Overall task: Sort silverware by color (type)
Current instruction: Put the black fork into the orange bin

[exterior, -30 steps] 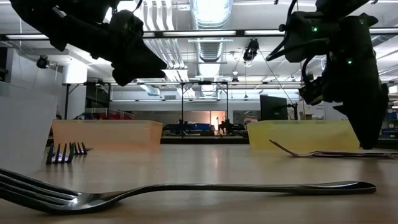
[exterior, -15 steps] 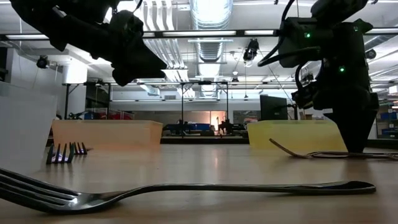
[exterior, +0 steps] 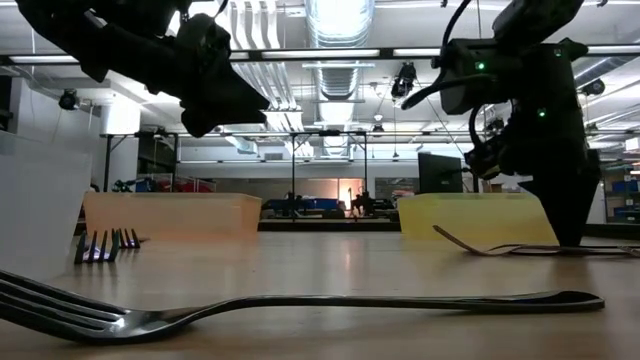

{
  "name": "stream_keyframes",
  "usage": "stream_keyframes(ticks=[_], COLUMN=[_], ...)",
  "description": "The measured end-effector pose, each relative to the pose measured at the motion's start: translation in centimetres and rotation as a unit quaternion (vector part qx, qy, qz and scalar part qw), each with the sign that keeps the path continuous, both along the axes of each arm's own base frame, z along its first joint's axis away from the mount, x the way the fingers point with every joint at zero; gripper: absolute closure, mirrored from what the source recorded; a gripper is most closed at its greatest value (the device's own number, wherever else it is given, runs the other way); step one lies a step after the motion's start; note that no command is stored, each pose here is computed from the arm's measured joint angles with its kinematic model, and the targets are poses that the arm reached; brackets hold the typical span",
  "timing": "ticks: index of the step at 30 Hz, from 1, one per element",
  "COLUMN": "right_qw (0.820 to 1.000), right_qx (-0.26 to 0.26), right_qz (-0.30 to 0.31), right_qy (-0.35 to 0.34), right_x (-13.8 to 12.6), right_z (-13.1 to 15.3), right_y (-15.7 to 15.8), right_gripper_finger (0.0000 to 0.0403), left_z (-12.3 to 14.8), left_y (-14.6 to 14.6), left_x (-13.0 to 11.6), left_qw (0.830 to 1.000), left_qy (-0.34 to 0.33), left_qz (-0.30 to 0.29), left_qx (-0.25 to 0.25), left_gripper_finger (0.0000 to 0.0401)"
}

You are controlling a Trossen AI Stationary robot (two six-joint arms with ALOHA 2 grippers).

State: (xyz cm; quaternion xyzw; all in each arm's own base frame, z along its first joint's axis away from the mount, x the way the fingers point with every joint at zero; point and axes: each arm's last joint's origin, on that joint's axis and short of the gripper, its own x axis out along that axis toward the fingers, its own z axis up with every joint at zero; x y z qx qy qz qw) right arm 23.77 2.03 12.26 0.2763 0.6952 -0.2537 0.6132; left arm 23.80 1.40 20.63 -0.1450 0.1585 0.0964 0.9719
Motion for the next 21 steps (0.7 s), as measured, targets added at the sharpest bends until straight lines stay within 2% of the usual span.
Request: stream_keyframes(ticks=[3,10,14,21], right_qw=[1.0,1.0,1.0,0.993], right_qx=[0.002,-0.016,-0.015,-0.011], right_qz=[0.003,0.012,0.014,0.028], right_qy=[0.0,-0.003,-0.017,-0.111], right_x=[0.0,0.0,0.2,1.1], right_z=[0.0,0.6,2.2,6.3], right_y=[-0.4,-1.4,-1.9,-1.8], right_gripper_finger=[0.0381,0.0391,0.0395,0.0397], left_z=[0.0,0.0,0.0,0.1], left_y=[0.0,0.0,0.0,0.1], left_x=[0.0,0.0,0.0,0.0], left_qw=[1.0,1.0,1.0,1.0], left_qy=[0.0,-0.001,-0.002,-0.004], left_qz=[0.0,0.0,0.002,0.012], left_qx=[0.0,0.0,0.001,0.003], left_gripper_finger=[0.0266,0.0266,0.0266,0.0266])
